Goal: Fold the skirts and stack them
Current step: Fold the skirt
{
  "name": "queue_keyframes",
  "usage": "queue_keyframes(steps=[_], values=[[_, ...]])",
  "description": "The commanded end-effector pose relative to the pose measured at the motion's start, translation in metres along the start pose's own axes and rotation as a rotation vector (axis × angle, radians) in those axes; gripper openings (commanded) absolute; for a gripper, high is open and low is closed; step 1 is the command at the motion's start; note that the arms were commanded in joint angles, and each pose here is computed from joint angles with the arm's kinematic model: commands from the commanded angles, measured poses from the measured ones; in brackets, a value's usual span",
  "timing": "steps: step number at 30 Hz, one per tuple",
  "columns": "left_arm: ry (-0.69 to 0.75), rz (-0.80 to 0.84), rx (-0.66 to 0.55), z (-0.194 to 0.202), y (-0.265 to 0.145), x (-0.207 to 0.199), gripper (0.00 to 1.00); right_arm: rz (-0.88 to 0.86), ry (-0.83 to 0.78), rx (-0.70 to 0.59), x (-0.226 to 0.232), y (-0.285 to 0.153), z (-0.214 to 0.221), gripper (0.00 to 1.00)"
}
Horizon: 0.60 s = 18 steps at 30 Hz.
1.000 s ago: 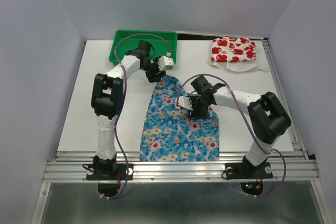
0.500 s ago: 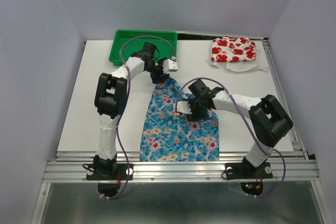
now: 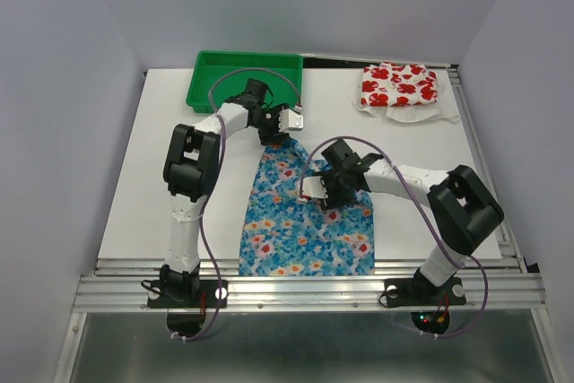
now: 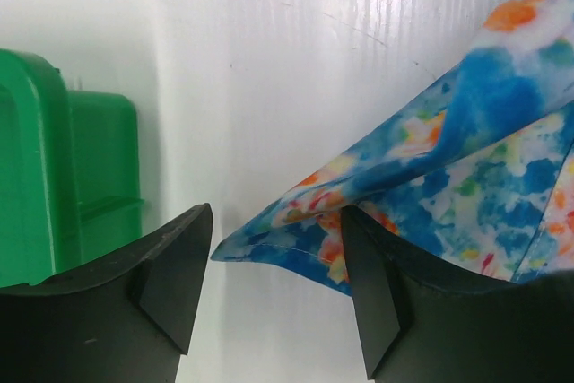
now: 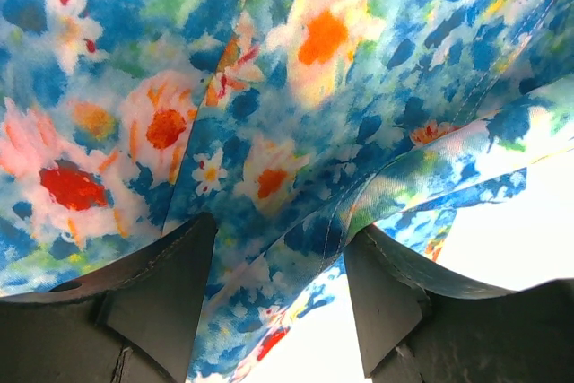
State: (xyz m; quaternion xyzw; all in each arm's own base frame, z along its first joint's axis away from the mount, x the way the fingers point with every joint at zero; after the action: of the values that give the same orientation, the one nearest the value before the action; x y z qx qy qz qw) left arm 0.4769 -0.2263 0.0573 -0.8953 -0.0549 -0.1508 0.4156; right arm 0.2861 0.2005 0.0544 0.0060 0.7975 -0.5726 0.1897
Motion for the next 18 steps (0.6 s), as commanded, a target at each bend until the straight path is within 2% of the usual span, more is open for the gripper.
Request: queue_keyframes(steps=[1, 5, 7, 8, 9, 12, 13, 15, 18], values=[[0.116, -0.066, -0.042, -0.023, -0.021, 0.009, 0.72, -0.092, -0.034, 0.073, 0.028, 0.016, 0.019, 0.64], [0.173, -0.094, -0.060, -0.028, -0.027, 0.011, 0.72, -0.089, -0.033, 0.068, 0.028, 0.016, 0.018, 0.64], [0.173, -0.070, -0.056, -0.029, -0.025, 0.009, 0.64, -0.077, -0.021, 0.070, 0.025, 0.016, 0.018, 0.65], [0.175, -0.059, -0.053, -0.030, -0.025, 0.010, 0.59, -0.067, -0.007, 0.070, 0.023, 0.016, 0.017, 0.66], [0.158, -0.024, -0.042, -0.028, -0.023, 0.004, 0.45, -0.048, 0.029, 0.066, 0.020, 0.015, 0.015, 0.68], [0.145, -0.045, -0.043, -0.038, -0.036, 0.009, 0.22, 0.010, 0.102, 0.031, 0.004, 0.009, 0.004, 0.74], [0.139, -0.057, -0.027, -0.036, -0.039, 0.006, 0.09, 0.034, 0.153, 0.014, -0.002, 0.005, -0.001, 0.75], [0.139, -0.086, -0.011, -0.039, -0.047, 0.003, 0.00, 0.097, 0.243, -0.030, -0.024, -0.008, -0.003, 0.76], [0.117, -0.142, 0.019, -0.044, -0.070, -0.001, 0.00, 0.179, 0.440, -0.111, -0.057, -0.034, 0.006, 0.81]])
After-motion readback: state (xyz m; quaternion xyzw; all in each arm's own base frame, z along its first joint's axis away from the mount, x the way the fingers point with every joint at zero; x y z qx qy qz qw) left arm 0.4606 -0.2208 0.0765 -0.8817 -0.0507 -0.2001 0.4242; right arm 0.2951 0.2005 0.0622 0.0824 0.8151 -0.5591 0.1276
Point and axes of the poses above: each gripper's point midway between its finger pads, its own y axis out along the fingers, its own x axis along the line the jaws close on, z = x × y, the point moved 3 cm from there along -y, back along the fingers, and after that the axes turned 1 degree about y, right-handed, at the moved point
